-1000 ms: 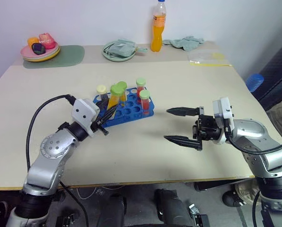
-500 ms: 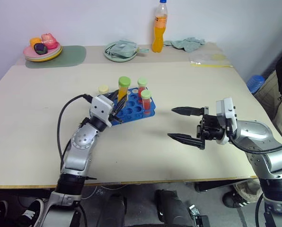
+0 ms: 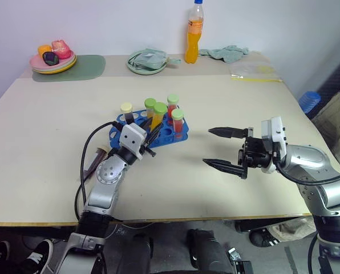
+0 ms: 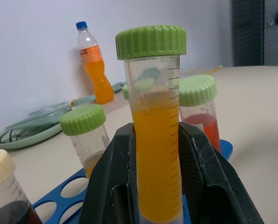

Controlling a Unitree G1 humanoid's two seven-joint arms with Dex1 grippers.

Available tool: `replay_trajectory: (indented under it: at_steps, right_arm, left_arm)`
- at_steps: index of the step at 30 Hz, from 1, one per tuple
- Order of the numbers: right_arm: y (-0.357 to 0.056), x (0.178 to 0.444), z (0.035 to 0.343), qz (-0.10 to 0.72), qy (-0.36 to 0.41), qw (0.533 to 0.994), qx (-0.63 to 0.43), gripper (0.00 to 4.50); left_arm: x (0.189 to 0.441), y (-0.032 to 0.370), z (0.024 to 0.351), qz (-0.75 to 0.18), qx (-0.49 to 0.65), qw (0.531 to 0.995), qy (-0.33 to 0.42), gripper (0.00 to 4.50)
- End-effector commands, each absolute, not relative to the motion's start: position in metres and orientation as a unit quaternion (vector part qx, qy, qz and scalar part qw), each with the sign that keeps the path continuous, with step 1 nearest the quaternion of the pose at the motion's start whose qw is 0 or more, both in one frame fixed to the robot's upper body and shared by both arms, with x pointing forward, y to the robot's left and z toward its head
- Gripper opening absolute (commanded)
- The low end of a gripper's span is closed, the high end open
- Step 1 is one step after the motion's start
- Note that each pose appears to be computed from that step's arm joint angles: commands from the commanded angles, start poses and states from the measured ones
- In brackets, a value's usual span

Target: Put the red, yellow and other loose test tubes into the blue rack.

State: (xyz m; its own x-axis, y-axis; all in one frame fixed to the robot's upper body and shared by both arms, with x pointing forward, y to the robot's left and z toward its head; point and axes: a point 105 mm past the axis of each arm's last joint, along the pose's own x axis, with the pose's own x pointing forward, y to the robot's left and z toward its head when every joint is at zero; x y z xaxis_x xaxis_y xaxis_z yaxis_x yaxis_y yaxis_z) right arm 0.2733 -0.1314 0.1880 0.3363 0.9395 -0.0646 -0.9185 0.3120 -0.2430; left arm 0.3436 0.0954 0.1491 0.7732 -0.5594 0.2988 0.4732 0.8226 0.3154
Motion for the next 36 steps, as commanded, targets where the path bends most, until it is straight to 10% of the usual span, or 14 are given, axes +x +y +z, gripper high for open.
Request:
replay_trajectory:
  at_steps: [1,18,26,36]
  right_arm:
    - [-0.135,0.273,0.202,0.566,-0.073,0.81,-0.135,4.5]
    - [-0.131,0.273,0.206,0.564,-0.081,0.81,-0.138,4.5]
    - [-0.13,0.276,0.205,0.565,-0.081,0.809,-0.138,4.5]
    - [-0.132,0.278,0.202,0.572,-0.076,0.805,-0.141,4.5]
  left_arm:
    - [0.342,0.094,0.149,-0.277,0.106,0.935,-0.197,0.7]
    - [0.343,0.095,0.144,-0.351,-0.036,0.924,-0.15,0.7]
    - [0.328,0.112,0.164,-0.335,-0.003,0.927,-0.169,4.45]
    - [0.286,0.141,0.178,-0.319,0.032,0.94,-0.113,4.45]
